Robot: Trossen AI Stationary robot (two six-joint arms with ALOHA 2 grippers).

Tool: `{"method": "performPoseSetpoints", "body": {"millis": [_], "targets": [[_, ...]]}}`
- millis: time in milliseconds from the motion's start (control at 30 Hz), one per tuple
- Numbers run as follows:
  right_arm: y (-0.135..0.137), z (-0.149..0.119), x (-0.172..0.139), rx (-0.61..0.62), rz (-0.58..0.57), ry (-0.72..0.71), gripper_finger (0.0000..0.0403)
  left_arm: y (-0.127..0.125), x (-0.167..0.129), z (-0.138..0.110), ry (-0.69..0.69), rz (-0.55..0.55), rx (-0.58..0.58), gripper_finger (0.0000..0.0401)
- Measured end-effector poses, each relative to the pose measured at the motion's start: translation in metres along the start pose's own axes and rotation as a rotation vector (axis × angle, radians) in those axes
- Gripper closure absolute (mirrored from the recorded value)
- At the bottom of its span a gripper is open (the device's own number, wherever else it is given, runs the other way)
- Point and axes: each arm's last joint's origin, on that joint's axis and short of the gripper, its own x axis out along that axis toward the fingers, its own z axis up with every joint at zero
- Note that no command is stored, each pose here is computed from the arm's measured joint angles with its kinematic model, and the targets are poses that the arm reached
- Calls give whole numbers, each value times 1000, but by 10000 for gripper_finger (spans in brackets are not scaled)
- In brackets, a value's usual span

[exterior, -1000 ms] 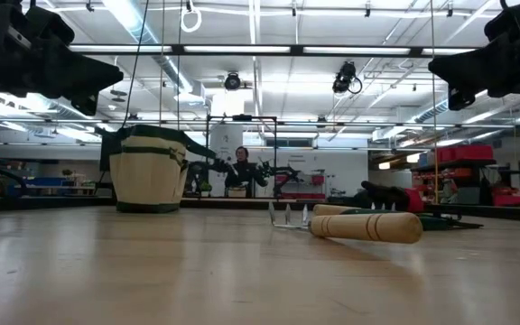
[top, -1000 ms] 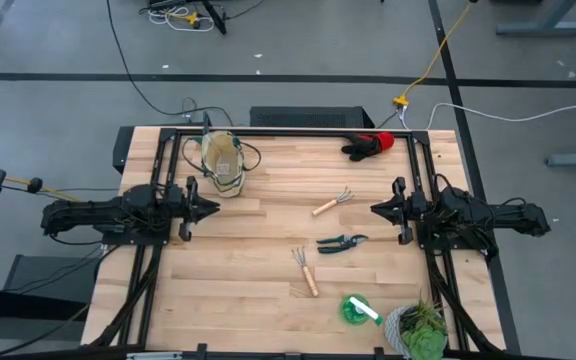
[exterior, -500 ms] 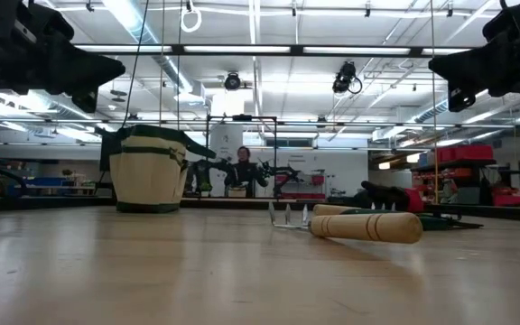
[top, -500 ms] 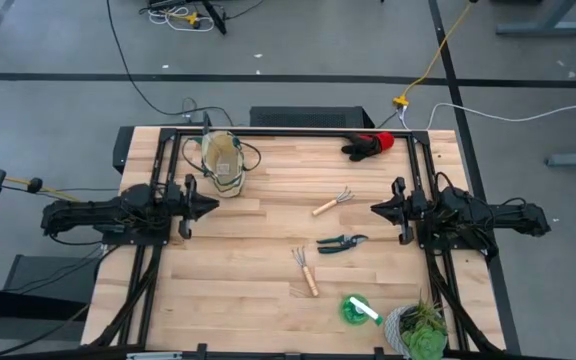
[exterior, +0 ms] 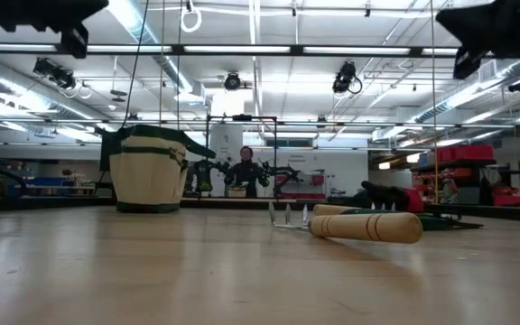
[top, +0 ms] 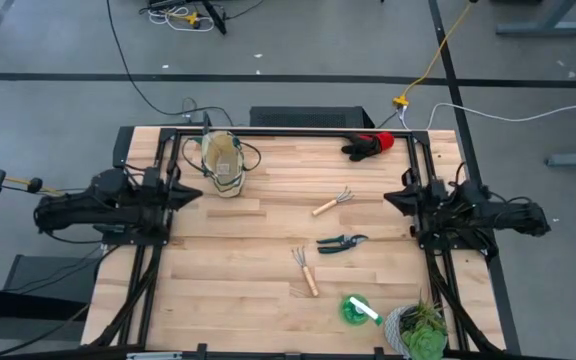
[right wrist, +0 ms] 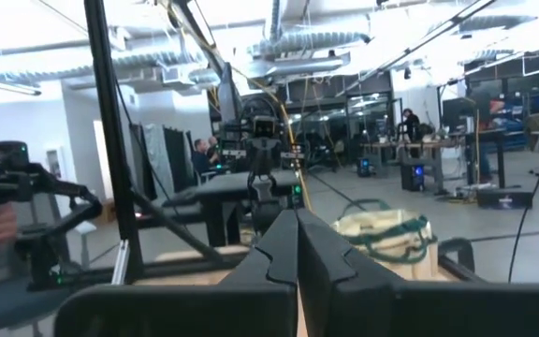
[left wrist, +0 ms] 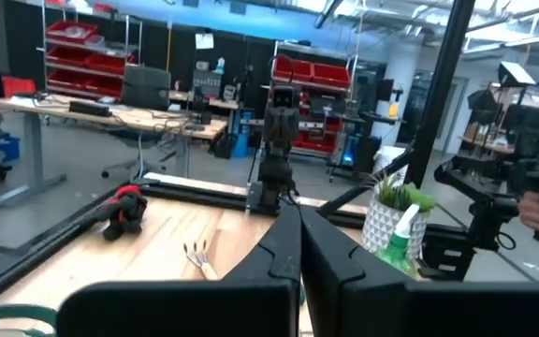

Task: Pick & Place Garden tools in Gardening bag
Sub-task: Put the green spray bottle into the gardening bag

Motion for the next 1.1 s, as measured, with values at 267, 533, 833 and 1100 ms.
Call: {"method": "performPoseSetpoints", "body": {"millis": [267,533,833,1100], "targets": [[4,42,-1,25,-16,-7,402,-5,10,33,8,2,11,399],[7,80,7,12,-39,44,403,-9,20,57,41,17,11,400],[11,115,25,-11,-22,73,403,-14,30,85,59,21,19,400],[15,137,42,-5,3,76,403,-17,35,105,53,10,1,400]]}}
